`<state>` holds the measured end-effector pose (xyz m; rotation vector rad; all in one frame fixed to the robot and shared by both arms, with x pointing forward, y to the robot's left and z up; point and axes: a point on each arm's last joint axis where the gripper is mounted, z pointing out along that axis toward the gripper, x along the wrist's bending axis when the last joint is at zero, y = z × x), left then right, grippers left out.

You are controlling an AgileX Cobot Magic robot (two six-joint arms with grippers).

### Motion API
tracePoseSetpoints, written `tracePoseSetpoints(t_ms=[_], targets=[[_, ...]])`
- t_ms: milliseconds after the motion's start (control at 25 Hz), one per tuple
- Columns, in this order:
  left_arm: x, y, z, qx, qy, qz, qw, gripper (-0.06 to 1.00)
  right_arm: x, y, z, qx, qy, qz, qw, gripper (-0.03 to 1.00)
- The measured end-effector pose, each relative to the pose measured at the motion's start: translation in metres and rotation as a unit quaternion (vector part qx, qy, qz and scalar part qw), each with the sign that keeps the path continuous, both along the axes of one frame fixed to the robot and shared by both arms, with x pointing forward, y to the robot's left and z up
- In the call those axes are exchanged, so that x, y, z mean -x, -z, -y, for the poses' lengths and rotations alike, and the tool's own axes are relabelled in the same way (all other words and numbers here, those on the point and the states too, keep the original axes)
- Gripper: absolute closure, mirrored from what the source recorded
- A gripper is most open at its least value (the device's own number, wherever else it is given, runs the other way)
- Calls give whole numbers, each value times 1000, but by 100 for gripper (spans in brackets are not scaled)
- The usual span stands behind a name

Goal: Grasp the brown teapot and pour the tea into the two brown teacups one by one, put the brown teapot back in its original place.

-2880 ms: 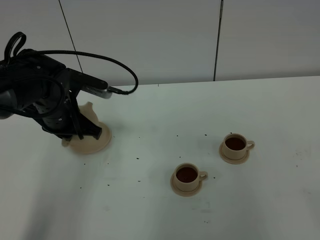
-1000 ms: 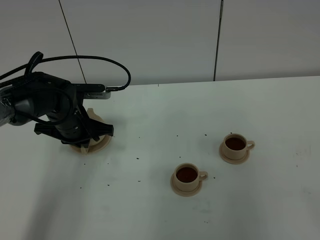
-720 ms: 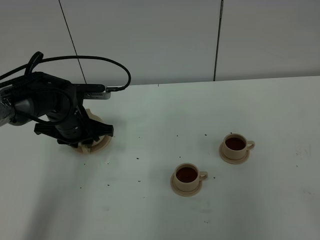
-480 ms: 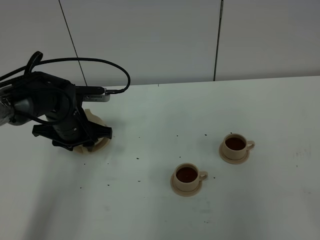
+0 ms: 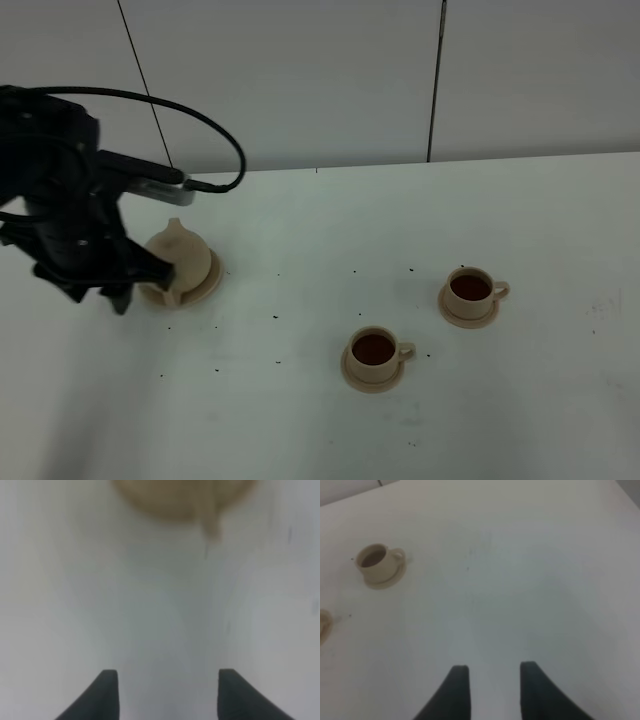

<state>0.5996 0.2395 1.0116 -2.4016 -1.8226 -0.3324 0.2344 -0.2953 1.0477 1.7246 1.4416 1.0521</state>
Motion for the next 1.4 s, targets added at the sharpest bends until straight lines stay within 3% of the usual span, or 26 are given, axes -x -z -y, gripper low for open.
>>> tracePoseSetpoints(t_ms=[80,360,760,1120,1400], targets=[[10,-9,-12,-8,-25,-29,999,43,0,0,0,0,0,0,1000,73],[40,-32,-43,17,-78,-14,997,43,0,0,0,0,0,0,1000,73],[145,-39,-86,37,-163,-12,986,43,0,0,0,0,0,0,1000,73],[234,-32,-87,63,-231,49,970,43,0,0,0,0,0,0,1000,73],[268,-13,-83,75,-227,123,963,43,0,0,0,0,0,0,1000,73]])
